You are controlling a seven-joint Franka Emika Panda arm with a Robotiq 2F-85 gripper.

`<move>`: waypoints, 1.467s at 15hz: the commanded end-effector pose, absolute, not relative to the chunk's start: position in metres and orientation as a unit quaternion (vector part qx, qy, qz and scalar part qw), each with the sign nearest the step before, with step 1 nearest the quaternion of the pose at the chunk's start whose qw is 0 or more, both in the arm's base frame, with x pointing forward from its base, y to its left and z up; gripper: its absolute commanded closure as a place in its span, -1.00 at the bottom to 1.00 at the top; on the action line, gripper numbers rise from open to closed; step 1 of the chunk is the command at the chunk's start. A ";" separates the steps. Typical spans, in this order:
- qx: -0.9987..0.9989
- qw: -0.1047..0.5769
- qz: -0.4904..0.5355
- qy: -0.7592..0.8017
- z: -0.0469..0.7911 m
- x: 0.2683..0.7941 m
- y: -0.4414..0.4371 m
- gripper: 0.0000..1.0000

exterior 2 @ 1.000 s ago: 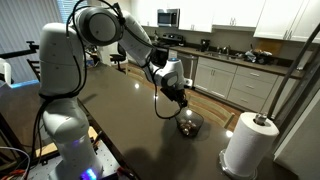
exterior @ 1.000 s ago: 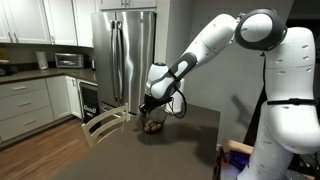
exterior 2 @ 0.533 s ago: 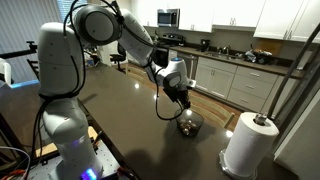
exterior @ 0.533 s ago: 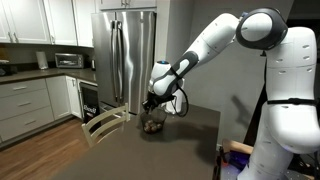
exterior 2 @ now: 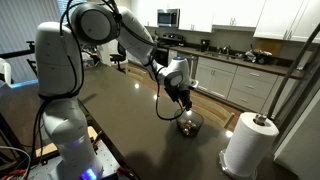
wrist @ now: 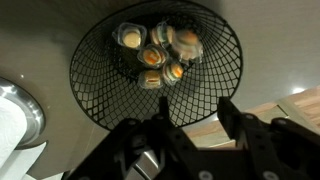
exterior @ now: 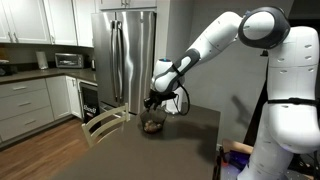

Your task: Move the basket to the right, pick up all the objects from the table and put them in the basket

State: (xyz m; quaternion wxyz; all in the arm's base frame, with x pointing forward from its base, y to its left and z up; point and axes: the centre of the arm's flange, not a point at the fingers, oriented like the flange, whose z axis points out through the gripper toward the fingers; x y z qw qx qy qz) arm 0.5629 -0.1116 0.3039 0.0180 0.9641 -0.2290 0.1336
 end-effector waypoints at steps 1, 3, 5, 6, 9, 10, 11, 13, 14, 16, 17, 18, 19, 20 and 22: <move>0.961 0.007 0.127 -0.245 0.317 0.557 -0.113 -0.72; 0.961 0.003 0.127 -0.246 0.320 0.557 -0.114 -0.98; 0.961 0.002 0.128 -0.245 0.323 0.557 -0.114 -1.00; 0.961 0.001 0.127 -0.245 0.324 0.557 -0.114 -1.00; 0.962 -0.002 0.117 -0.245 0.327 0.557 -0.113 -1.00; 0.963 -0.002 0.112 -0.245 0.327 0.556 -0.113 -1.00; 0.964 -0.002 0.106 -0.243 0.327 0.556 -0.112 -1.00; 0.967 0.001 0.096 -0.235 0.328 0.554 -0.111 -1.00; 0.969 0.003 0.090 -0.230 0.328 0.553 -0.110 -1.00; 0.972 0.006 0.082 -0.222 0.329 0.552 -0.109 -1.00; 0.973 0.008 0.079 -0.217 0.329 0.551 -0.109 -1.00; 0.974 0.010 0.079 -0.211 0.330 0.550 -0.108 -1.00; 0.975 0.012 0.079 -0.207 0.330 0.549 -0.107 -1.00; 0.976 0.013 0.080 -0.201 0.330 0.549 -0.106 -1.00; 0.978 0.018 0.082 -0.190 0.331 0.549 -0.105 -1.00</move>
